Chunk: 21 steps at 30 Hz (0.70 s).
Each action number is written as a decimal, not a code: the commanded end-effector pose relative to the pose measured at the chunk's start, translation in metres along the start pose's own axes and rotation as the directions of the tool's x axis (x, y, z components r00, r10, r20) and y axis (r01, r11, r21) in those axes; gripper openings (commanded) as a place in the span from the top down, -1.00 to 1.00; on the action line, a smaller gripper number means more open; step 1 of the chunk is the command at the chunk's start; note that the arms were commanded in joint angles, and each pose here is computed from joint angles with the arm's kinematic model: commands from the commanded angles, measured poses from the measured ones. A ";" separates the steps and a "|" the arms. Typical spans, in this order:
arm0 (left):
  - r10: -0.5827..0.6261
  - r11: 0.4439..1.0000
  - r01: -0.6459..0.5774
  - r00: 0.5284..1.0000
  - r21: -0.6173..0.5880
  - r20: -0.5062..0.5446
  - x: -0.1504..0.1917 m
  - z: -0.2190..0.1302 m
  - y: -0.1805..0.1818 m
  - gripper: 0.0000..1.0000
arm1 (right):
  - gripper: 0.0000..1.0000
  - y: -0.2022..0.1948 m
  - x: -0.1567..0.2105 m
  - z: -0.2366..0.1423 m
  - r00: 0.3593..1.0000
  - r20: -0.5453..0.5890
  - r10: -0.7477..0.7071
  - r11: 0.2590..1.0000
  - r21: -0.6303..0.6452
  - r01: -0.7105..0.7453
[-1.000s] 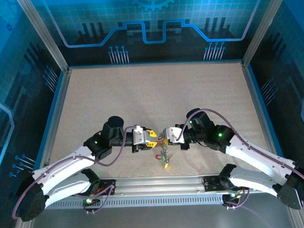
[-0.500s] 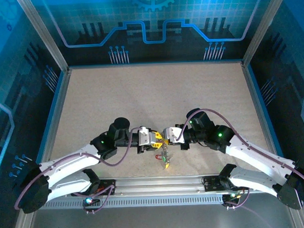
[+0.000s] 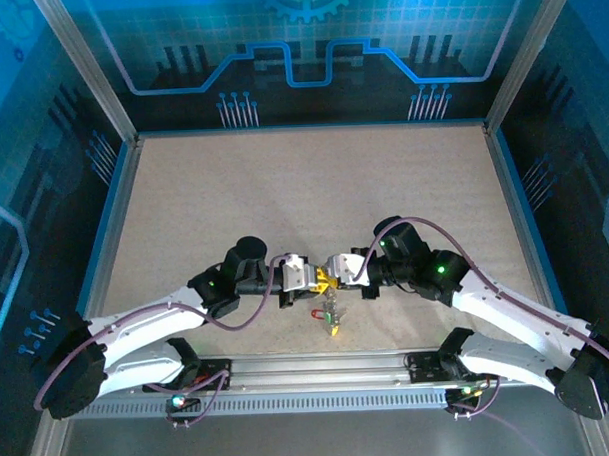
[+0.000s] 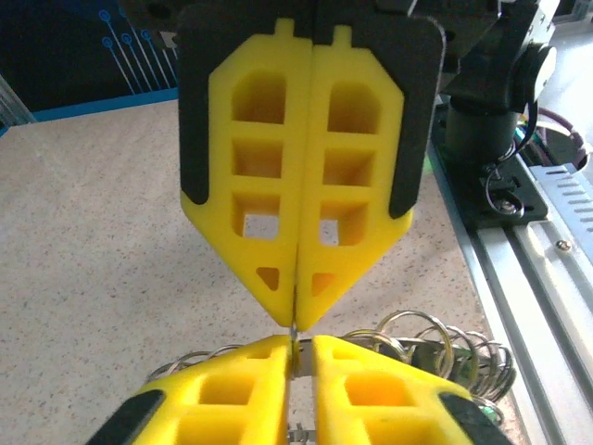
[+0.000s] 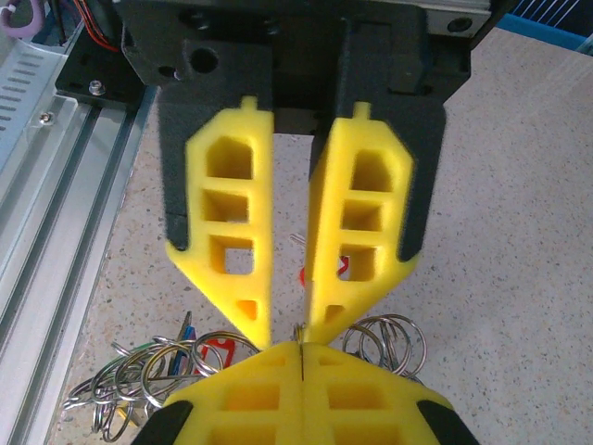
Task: Put the keys on the keyring
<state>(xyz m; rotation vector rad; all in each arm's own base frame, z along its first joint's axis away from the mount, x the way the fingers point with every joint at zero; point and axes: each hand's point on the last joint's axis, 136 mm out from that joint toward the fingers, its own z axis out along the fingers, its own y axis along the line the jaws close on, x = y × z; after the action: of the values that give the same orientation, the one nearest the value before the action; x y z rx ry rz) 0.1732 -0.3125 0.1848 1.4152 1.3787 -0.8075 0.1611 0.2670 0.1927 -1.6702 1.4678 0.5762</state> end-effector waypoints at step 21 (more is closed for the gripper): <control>0.100 0.995 -0.100 0.991 -0.005 0.087 -0.029 -0.017 -0.008 1.00 | 0.29 0.005 -0.002 -0.006 1.000 0.007 0.013 0.999 -0.044 -0.013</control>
<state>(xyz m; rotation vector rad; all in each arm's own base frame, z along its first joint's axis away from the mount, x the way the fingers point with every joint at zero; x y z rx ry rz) 0.1669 -0.3049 0.1999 1.4133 1.3221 -0.7753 0.1598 0.2613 0.1925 -1.6690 1.4805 0.5780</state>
